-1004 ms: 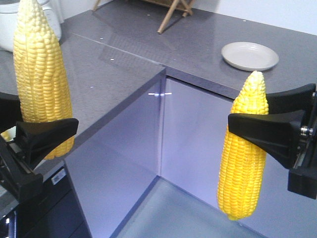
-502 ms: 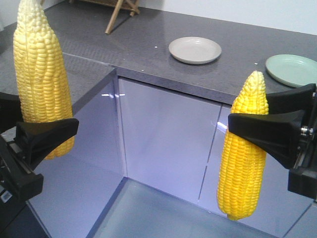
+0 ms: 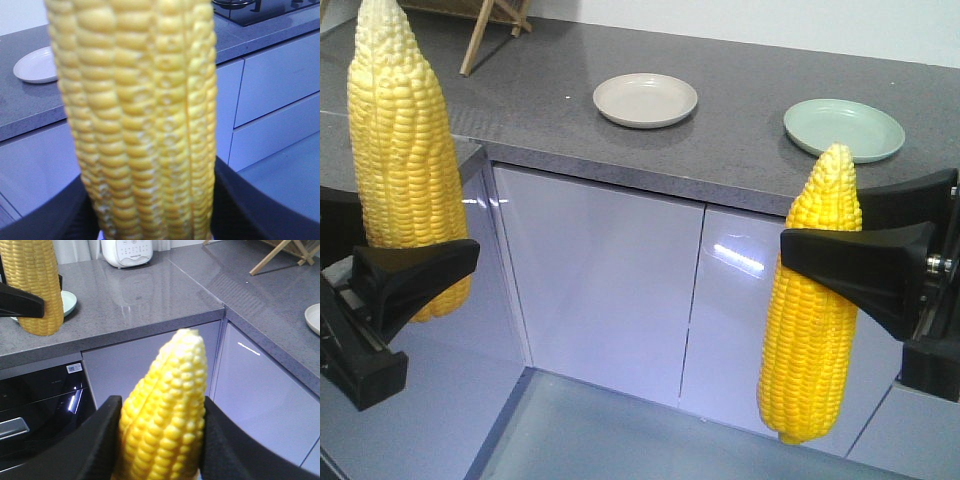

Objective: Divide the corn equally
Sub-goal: 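Drive the base, holding both cobs, toward the counter with empty plates, then drive the base closer until the cobs hover above the two plates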

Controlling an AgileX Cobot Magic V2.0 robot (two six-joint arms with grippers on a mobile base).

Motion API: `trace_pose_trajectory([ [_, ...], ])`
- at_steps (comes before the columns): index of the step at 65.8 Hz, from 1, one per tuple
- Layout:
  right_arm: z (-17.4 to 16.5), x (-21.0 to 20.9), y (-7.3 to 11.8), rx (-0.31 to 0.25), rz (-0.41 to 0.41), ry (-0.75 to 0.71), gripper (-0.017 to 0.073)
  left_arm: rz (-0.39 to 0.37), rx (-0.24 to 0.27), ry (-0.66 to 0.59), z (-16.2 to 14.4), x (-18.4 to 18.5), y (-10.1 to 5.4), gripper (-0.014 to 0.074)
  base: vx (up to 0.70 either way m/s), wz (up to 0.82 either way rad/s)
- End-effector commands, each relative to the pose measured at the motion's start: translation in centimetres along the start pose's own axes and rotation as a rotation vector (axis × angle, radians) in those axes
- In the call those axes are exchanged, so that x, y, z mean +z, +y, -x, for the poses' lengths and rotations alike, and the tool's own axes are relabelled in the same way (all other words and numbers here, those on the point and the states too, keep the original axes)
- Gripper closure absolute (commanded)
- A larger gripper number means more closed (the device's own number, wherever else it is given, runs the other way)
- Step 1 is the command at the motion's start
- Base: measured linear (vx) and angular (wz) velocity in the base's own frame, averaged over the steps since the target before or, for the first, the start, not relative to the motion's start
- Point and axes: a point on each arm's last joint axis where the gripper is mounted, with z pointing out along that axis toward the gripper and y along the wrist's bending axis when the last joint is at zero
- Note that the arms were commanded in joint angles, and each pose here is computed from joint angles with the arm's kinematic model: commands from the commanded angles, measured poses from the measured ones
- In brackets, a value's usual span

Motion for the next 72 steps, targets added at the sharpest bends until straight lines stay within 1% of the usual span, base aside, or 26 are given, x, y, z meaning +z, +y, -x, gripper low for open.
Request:
trace_pose_trajectory([
  [1,1.15,-0.52,0.14,0.004,-0.016,-0.073,0.0389,0.011,-0.010,-0.111,1.52,-0.68,0.11,0.0302,0.02,-0.17],
  [72,1.15,-0.52,0.14,0.004,-0.016,-0.073,0.0389,0.011,-0.010,-0.111,1.52,-0.68,0.11,0.0302,0.04,-0.15],
])
